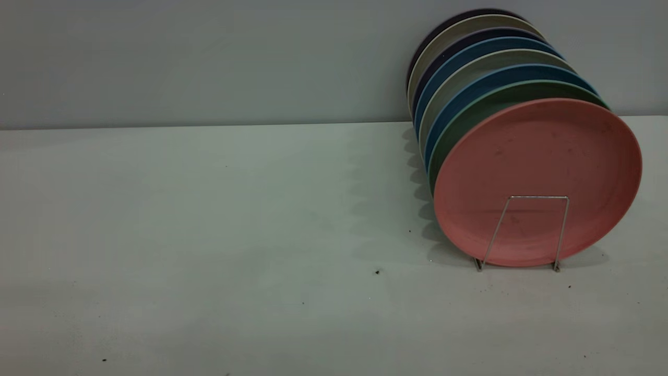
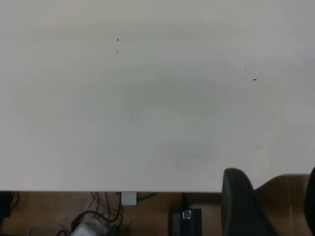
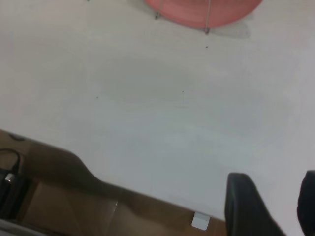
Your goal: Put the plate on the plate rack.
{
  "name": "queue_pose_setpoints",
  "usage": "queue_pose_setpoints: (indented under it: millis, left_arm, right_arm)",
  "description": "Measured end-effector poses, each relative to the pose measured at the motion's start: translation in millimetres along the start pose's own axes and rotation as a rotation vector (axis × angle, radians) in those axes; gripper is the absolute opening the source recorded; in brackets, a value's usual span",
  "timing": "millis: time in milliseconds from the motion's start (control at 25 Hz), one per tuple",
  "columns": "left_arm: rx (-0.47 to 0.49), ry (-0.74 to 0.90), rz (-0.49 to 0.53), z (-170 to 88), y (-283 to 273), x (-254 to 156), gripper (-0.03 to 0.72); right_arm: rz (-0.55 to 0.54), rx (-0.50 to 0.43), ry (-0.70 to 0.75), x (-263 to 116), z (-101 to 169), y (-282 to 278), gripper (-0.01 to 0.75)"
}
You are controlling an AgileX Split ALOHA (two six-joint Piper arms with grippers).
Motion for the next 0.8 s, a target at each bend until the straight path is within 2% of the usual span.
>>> queue_pose_setpoints:
  millis: [560, 800]
  left_arm:
    - [0.002, 0.000, -0.005, 0, 0, 0, 0.360]
    - [0.032, -0.003, -0.112, -2, -11, -8, 0.360]
  right_arm:
    - [0.000, 0.000, 0.000, 0, 0, 0, 0.280]
    - [-0.088, -0.014, 0.002, -5, 1, -10, 0.280]
Point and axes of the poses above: a point on each arm's last joint axis where the gripper is mounted, y pointing out along that axis toward the gripper, z along the wrist's bending axis when the last joint is at zero, x = y × z, the point moved 3 cm from there along y, pointing out along that axis toward the gripper, and after that the axes turned 13 degrees about y, right-handed, at the moved point
